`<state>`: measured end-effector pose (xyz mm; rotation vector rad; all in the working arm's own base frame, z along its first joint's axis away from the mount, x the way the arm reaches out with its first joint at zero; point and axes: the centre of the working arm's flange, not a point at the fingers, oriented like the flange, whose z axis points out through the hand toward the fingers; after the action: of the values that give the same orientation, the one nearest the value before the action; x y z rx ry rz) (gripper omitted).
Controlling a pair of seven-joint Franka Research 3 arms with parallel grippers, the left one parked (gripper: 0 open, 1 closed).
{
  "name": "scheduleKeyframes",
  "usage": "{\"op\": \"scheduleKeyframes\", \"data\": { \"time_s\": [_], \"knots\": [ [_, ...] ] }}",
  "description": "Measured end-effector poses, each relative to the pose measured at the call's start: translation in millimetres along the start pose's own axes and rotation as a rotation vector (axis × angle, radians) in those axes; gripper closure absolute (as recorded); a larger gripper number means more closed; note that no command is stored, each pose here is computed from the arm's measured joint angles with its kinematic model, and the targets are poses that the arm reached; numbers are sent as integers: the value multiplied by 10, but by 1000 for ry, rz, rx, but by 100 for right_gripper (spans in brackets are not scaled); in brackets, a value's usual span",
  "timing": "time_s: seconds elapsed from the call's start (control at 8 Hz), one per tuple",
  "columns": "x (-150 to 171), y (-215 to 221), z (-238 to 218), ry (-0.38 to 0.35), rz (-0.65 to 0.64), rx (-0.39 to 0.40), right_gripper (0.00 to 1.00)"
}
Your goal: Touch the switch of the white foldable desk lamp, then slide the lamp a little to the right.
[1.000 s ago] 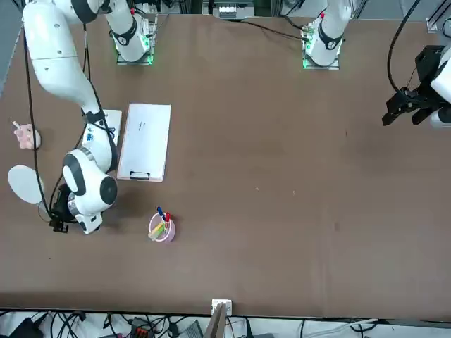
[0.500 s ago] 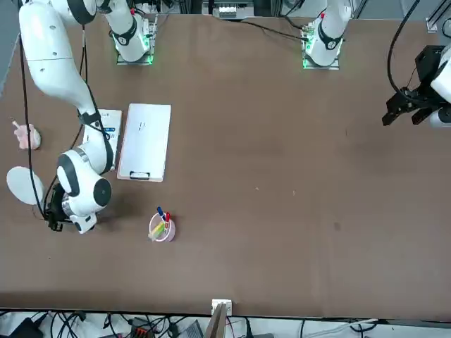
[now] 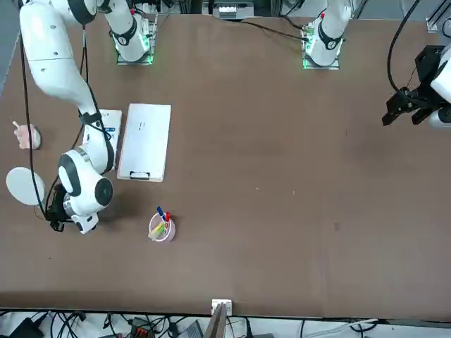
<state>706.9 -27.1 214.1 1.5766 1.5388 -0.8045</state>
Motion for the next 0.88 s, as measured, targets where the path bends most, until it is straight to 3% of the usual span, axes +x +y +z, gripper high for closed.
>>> {"op": "scheduleKeyframes", "data": {
  "time_s": [0.38, 0.62, 0.88],
  "knots": [
    [-179, -73, 63, 23, 57, 167, 85],
    [-574, -64, 223, 38, 160, 306, 85],
    [-1013, -53, 484, 49, 330, 387, 85]
  ]
}}
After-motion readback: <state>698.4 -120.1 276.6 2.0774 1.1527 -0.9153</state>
